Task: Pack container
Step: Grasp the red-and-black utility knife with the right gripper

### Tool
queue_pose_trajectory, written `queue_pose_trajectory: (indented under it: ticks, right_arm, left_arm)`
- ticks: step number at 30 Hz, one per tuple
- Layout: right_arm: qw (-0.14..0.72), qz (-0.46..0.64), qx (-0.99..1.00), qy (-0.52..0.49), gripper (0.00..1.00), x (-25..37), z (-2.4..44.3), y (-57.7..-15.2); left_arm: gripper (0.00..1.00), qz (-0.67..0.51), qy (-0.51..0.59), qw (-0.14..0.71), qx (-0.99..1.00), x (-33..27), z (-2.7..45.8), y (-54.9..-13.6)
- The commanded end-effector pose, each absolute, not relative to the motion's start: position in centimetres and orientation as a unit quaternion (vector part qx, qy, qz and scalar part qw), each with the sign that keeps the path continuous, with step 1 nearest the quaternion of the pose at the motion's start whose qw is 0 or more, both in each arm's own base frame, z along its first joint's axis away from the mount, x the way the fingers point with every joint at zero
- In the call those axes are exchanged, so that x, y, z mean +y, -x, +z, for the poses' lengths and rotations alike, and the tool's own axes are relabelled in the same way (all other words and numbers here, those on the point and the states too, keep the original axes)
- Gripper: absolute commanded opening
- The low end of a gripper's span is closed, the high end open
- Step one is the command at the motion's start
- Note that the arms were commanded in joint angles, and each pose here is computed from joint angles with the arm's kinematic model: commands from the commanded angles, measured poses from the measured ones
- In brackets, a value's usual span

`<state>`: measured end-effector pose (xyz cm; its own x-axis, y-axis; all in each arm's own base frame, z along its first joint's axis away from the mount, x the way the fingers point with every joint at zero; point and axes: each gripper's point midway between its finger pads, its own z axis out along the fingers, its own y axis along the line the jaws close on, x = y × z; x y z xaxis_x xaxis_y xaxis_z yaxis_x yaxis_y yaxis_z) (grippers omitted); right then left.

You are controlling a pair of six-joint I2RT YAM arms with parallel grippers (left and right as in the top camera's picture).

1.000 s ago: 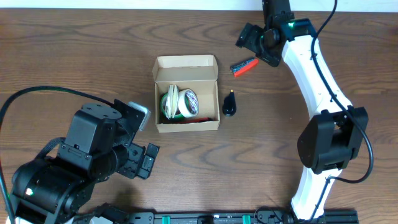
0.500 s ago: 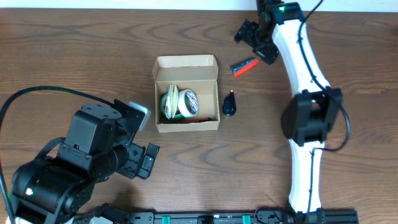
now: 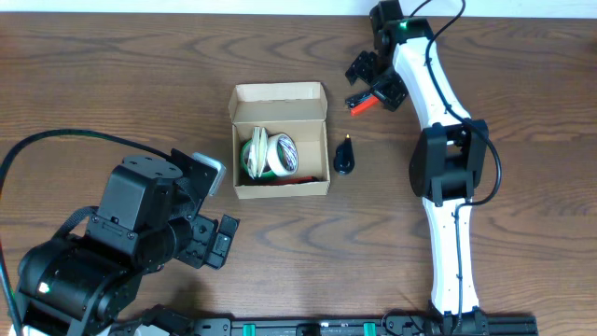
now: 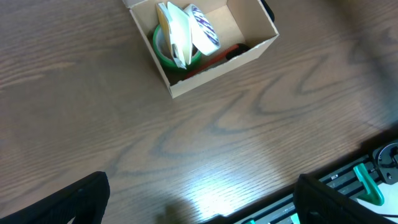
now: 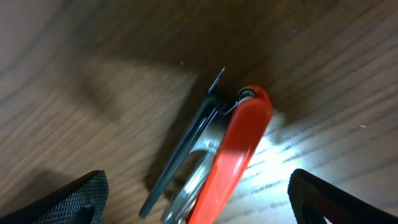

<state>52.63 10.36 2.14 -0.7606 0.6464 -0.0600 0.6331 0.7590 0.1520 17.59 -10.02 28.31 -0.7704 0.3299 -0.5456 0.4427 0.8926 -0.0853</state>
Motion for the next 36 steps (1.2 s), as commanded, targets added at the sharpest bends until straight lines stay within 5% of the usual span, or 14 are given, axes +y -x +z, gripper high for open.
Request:
queue_pose_trajectory:
  ticks: [1,15,36]
  right_arm:
    - [0.055,0.055,0.927,-0.367,0.94,10.4,1.2,-52.9]
    - [0.023,0.049,0.923,-0.38,0.87,10.5,0.0,-51.7]
    - [-0.01,0.02,0.923,-0.385,0.6,9.6,-2.1,-49.7]
  left_arm:
    - [0.95,-0.103,-0.202,0.273,0.935,-9.9,28.6,-17.6]
    - [0.95,-0.103,-0.202,0.273,0.935,-9.9,28.6,-17.6]
    - [0.95,-0.103,-0.202,0.273,0.935,-9.9,28.6,-17.6]
